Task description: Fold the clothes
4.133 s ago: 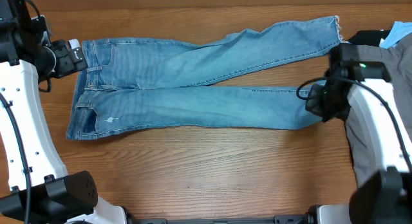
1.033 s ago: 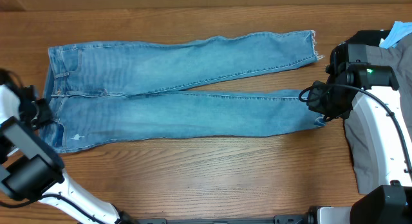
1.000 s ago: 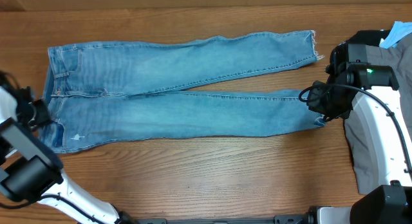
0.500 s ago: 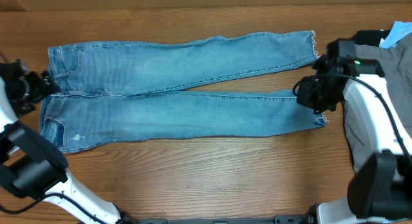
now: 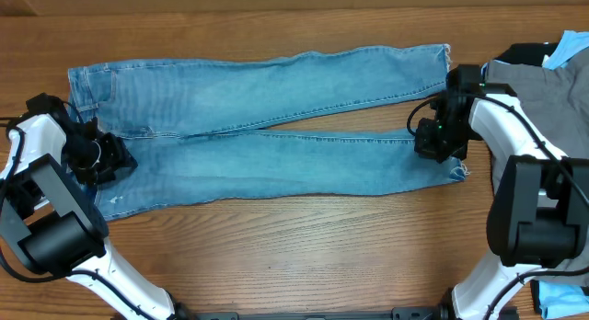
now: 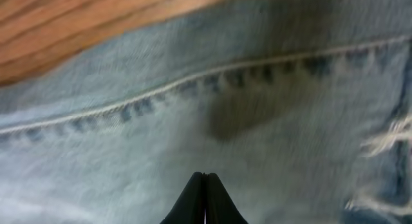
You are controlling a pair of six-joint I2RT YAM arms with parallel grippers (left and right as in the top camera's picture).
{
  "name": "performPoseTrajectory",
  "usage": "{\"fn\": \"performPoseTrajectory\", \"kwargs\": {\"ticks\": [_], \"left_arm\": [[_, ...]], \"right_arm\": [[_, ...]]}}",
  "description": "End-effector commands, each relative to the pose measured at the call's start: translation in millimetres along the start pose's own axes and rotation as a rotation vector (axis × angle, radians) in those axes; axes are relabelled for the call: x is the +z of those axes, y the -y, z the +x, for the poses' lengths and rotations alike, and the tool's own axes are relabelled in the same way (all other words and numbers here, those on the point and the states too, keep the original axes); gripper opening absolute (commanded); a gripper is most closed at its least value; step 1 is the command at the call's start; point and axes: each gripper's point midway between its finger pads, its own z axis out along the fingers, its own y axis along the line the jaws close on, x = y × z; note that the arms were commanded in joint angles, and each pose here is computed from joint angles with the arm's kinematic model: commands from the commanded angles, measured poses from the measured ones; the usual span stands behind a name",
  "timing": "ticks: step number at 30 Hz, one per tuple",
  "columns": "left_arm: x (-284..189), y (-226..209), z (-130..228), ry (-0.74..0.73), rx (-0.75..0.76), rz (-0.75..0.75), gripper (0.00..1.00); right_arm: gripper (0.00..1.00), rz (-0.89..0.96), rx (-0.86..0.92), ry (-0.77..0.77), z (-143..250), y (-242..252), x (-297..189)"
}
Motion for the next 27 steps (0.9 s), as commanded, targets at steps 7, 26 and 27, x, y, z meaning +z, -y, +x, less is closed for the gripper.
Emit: {"fn": "performPoseTrajectory", "kwargs": {"ticks": [7,26,27], "left_arm": [[1,-1,3,0.005,-0.009,0.008,0.71],[-24,4,-10,0.047,-0.042,0.008,0.72],[-37,7,-17,0.072,-0.045,0.007,0.72]], "right_arm": [[0.04,0.204,0.038,0.139,3,49,54],[0.04,0.35,0.406,0.02,47,117,13],[0.04,0.314,0.395,0.051,38,110,0]]}}
